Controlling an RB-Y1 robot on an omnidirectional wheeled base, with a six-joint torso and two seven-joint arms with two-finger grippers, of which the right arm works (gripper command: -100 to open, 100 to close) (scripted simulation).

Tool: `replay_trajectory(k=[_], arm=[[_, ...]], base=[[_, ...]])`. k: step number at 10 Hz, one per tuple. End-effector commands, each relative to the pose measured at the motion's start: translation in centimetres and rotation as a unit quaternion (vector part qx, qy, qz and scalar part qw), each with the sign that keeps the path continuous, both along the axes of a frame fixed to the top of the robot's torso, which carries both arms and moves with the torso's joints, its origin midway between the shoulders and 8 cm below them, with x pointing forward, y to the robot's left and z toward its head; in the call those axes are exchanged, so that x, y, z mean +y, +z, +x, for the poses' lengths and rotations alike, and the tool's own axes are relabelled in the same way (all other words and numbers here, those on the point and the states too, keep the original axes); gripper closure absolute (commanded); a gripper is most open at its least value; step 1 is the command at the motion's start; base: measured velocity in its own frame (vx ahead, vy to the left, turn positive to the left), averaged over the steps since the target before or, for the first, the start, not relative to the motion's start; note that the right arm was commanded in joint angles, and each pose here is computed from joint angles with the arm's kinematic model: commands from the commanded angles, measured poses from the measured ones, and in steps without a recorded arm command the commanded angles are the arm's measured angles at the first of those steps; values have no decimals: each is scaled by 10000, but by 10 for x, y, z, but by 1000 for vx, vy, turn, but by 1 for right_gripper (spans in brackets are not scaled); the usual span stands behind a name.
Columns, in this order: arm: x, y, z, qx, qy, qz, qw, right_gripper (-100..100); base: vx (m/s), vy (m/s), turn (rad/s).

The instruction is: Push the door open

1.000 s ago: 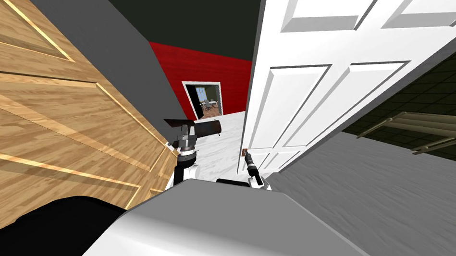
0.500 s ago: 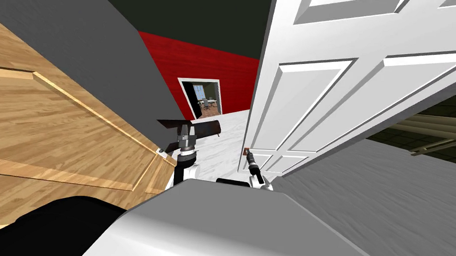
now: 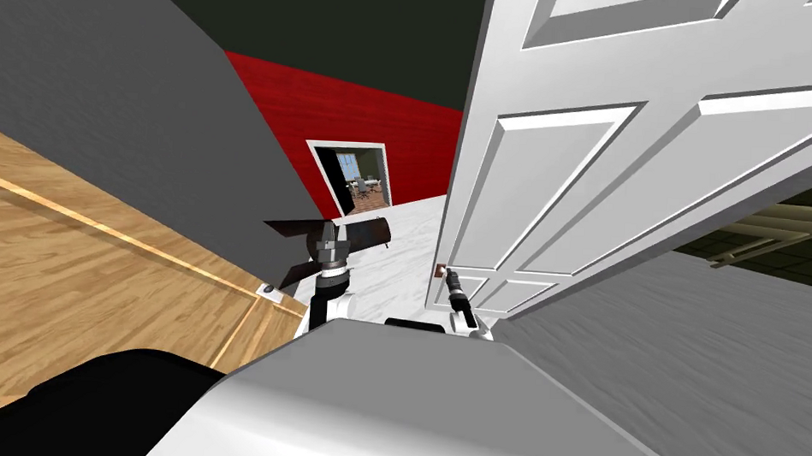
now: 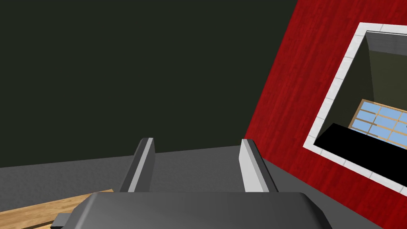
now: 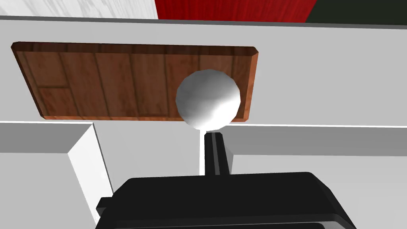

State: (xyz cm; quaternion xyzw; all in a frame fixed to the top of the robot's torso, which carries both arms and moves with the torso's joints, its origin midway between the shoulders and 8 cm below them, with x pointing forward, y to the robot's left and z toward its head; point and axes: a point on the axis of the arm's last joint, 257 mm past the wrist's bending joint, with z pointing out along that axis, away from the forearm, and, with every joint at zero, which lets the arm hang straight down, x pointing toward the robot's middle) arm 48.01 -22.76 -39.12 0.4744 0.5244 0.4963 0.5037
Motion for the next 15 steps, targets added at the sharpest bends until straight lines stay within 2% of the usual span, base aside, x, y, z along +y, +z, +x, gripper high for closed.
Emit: replay_trajectory(k=[1,6,7,10,15], arm=[[1,0,0,2,-9,41,10000,-100],[12,0,-2,10,-27,239,9997,-100],[10,1,-1,4,-26,201,9998,-100],[3,0,-4,-19,-73,163,9998,-100],[0,0,-10,-74,-154,194,9997,-100]], base=[[-69,74,-70],[-242,47,-41],[-123,27,-12],[156,16,27],[254,22,35]])
